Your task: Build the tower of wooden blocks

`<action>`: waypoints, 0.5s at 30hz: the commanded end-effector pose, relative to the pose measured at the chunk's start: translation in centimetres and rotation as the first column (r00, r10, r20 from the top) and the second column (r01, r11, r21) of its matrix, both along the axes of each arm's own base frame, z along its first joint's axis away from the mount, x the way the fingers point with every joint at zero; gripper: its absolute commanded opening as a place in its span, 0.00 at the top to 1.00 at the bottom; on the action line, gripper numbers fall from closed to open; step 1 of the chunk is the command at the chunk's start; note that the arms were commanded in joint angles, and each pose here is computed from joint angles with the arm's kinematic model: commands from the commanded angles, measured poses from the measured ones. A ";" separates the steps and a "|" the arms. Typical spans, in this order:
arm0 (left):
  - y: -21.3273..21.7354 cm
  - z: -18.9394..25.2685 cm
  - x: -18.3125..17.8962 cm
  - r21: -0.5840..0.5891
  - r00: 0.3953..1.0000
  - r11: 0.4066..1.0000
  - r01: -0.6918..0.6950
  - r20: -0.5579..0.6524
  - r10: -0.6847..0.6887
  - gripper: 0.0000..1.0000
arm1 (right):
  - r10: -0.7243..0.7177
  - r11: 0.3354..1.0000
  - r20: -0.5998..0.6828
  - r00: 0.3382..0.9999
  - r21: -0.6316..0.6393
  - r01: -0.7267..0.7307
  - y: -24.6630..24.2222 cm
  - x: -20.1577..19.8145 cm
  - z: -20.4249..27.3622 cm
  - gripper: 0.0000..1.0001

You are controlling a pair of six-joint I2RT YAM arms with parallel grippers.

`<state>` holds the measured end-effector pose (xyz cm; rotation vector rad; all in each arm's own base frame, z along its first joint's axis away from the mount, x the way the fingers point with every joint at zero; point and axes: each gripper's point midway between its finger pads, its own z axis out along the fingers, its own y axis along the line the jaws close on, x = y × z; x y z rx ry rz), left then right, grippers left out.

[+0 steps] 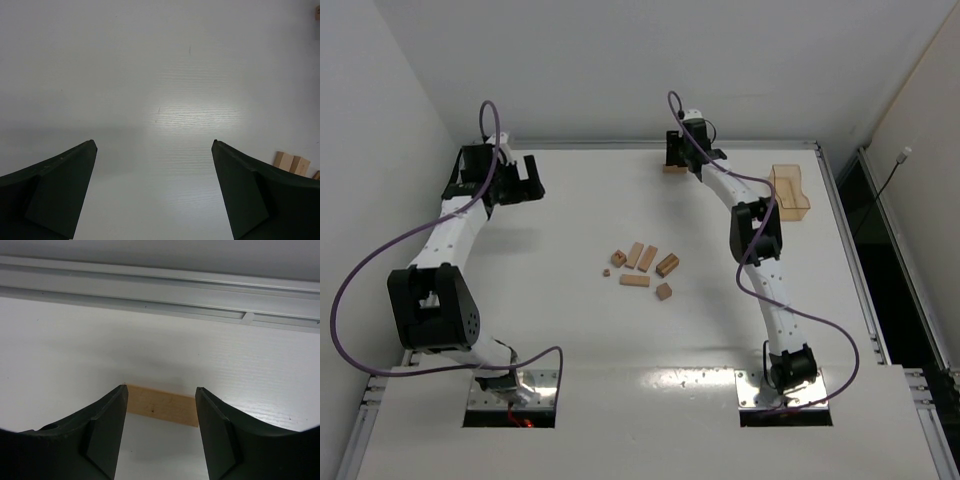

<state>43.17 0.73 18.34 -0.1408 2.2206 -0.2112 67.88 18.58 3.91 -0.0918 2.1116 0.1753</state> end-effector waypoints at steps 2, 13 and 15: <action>0.6 3.1 0.2 -0.031 0.998 0.999 -0.014 0.065 0.016 0.00 | 0.004 0.998 0.027 1.000 0.059 -0.006 0.4 0.2 2.9 0.46; 0.3 3.3 -0.3 -0.083 1.000 0.997 0.000 0.028 0.002 0.00 | -0.043 0.994 -0.022 0.999 0.103 0.045 -1.2 0.2 2.1 0.46; 0.2 3.0 -0.3 -0.091 1.000 0.996 0.008 0.020 -0.007 0.00 | -0.065 0.990 -0.035 0.997 0.122 0.069 -1.7 0.3 1.7 0.44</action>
